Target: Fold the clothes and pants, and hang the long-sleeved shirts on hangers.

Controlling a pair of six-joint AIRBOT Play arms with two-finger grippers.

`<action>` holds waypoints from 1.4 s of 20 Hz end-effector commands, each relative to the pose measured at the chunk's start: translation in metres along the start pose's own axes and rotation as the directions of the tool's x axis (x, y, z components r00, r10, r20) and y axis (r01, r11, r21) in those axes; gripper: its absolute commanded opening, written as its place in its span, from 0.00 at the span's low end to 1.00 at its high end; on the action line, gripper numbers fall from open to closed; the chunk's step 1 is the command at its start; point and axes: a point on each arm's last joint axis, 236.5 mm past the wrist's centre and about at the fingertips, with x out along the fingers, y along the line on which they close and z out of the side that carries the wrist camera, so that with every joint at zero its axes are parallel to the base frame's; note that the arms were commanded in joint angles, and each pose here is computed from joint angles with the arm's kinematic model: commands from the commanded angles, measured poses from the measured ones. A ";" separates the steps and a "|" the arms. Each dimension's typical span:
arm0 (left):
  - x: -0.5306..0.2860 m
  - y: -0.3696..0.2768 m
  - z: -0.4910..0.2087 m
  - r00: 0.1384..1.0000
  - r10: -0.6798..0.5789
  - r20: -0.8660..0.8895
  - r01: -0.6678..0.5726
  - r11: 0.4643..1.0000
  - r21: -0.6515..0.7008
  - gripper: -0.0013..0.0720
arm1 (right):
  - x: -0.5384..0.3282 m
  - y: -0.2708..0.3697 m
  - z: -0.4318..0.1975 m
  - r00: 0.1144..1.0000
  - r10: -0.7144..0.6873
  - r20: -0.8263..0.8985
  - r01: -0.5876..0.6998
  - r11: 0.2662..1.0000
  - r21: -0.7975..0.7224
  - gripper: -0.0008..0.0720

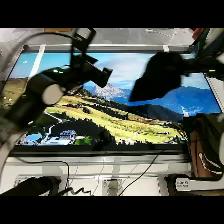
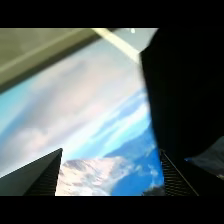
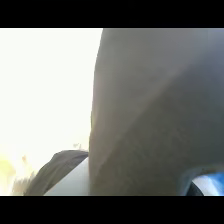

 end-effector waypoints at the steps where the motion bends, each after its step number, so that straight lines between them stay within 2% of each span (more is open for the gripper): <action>1: -0.052 0.008 0.038 0.995 0.029 0.098 -0.031 0.999 0.018 0.97 | -0.113 -0.080 0.012 0.947 -0.300 0.113 0.268 0.934 0.236 0.03; 3: -0.066 0.010 0.045 0.993 0.033 0.116 -0.035 0.999 0.018 0.97 | -0.175 -0.129 -0.012 0.879 -0.470 0.075 0.427 0.848 0.315 0.03; 5: -0.070 0.009 0.045 0.993 0.031 0.110 -0.034 0.999 0.018 0.97 | -0.233 -0.173 -0.044 0.792 -0.610 -0.001 0.556 0.721 0.412 0.03; 6: -0.069 0.009 0.042 0.995 0.029 0.099 -0.031 0.999 0.019 0.97 | -0.260 -0.191 -0.066 0.745 -0.665 -0.062 0.611 0.642 0.463 0.03; 9: -0.068 0.008 0.038 0.996 0.026 0.084 -0.027 0.999 0.018 0.97 | -0.337 -0.233 -0.144 0.569 -0.761 -0.311 0.735 0.303 0.606 0.03; 11: -0.068 0.008 0.038 0.996 0.026 0.084 -0.027 0.999 0.018 0.97 | -0.363 -0.243 -0.172 0.536 -0.755 -0.376 0.733 0.196 0.651 0.04; 14: -0.068 0.008 0.038 0.996 0.026 0.084 -0.027 0.999 0.018 0.97 | -0.384 -0.249 -0.196 0.518 -0.755 -0.401 0.708 0.116 0.696 0.04; 16: -0.068 0.008 0.038 0.996 0.026 0.084 -0.027 0.999 0.018 0.97 | -0.390 -0.250 -0.203 0.512 -0.755 -0.409 0.700 0.090 0.709 0.04; 18: -0.068 0.008 0.038 0.996 0.026 0.084 -0.027 0.999 0.018 0.97 | -0.387 -0.250 -0.203 0.521 -0.750 -0.407 0.697 0.099 0.710 0.06; 19: -0.068 0.008 0.038 0.996 0.026 0.084 -0.027 0.999 0.018 0.97 | -0.386 -0.250 -0.202 0.523 -0.750 -0.404 0.696 0.102 0.711 0.33; 20: -0.068 0.008 0.038 0.996 0.026 0.084 -0.027 0.999 0.018 0.97 | -0.387 -0.251 -0.201 0.520 -0.754 -0.401 0.695 0.102 0.711 0.80; 21: -0.068 0.008 0.038 0.996 0.026 0.084 -0.027 0.999 0.018 0.97 | -0.388 -0.252 -0.199 0.516 -0.761 -0.392 0.694 0.104 0.712 0.97; 25: -0.068 0.008 0.038 0.996 0.026 0.084 -0.027 0.999 0.018 0.97 | -0.385 -0.254 -0.191 0.528 -0.770 -0.358 0.680 0.130 0.722 0.96; 27: -0.068 0.008 0.038 0.996 0.026 0.084 -0.027 0.999 0.018 0.97 | -0.364 -0.248 -0.169 0.614 -0.743 -0.266 0.621 0.246 0.744 0.92; 28: -0.068 0.008 0.038 0.996 0.026 0.084 -0.027 0.999 0.018 0.97 | -0.351 -0.242 -0.153 0.662 -0.721 -0.207 0.583 0.321 0.746 0.66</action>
